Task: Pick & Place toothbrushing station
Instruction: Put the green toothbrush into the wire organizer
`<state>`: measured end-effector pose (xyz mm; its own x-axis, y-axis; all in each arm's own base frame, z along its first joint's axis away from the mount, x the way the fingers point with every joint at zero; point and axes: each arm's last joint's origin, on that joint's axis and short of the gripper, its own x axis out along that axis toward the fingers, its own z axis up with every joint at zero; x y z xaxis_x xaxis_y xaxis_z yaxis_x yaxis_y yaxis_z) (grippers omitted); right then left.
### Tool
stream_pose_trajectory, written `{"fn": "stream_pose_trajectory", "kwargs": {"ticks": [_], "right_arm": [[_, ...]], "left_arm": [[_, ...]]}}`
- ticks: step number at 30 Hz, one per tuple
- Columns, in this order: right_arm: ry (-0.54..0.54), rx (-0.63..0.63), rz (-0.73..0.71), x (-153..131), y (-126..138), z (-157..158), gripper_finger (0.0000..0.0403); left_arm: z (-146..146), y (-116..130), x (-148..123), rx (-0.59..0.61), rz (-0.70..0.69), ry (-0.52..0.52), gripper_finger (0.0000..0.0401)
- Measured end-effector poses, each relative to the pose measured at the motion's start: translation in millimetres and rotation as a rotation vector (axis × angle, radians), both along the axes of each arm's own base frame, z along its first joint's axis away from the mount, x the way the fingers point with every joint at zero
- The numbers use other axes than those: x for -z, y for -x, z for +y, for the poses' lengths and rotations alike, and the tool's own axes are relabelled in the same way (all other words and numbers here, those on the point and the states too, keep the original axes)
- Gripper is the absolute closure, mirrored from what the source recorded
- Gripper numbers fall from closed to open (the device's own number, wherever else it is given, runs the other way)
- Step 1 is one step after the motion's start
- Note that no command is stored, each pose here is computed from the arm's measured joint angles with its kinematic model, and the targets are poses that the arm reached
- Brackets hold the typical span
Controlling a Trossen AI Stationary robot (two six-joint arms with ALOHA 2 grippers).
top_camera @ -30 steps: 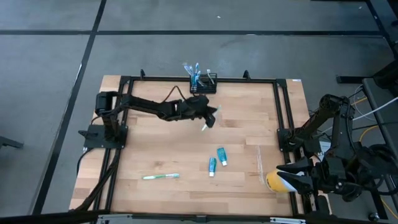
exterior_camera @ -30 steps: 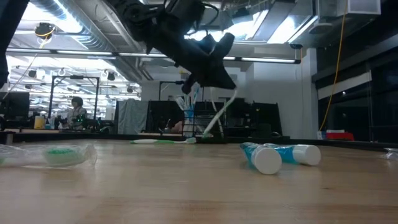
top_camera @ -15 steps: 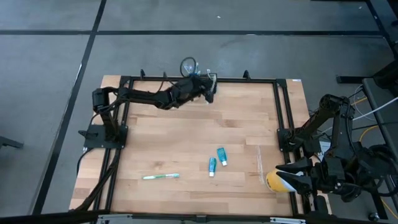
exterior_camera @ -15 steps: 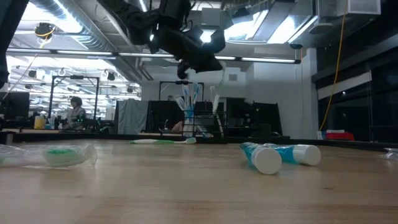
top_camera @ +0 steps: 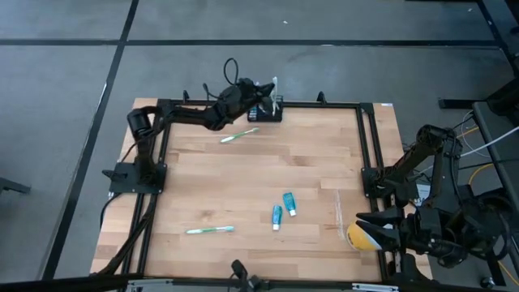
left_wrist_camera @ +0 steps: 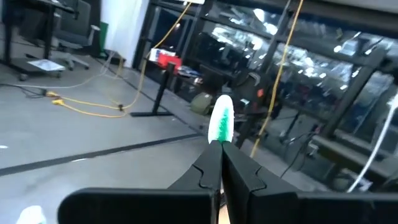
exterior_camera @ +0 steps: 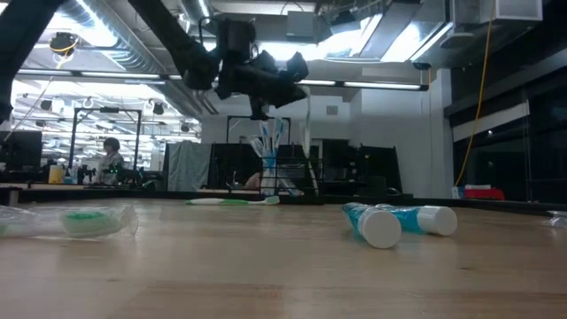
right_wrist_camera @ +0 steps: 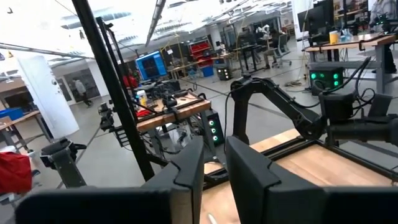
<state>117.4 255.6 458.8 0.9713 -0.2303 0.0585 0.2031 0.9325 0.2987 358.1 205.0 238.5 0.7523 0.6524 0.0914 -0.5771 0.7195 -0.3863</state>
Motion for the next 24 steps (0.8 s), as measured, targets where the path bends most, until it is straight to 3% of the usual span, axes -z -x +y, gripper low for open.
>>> {"fn": "stream_pose_trajectory", "kwargs": {"ticks": [8,12,24], "right_arm": [[-0.010,0.016,0.008,0.3,0.1,-0.5,0.0333],[-0.035,0.021,0.006,0.4,0.1,-0.6,0.0333],[-0.036,0.030,0.011,0.5,0.3,-0.9,0.0333]], "left_arm": [[17.6,-28.1,-3.6,0.049,-0.039,-0.083,0.0400],[26.3,-37.8,-5.8,0.045,0.009,-0.115,0.0400],[30.1,-38.0,0.0,0.034,0.118,-0.126,0.0400]]}}
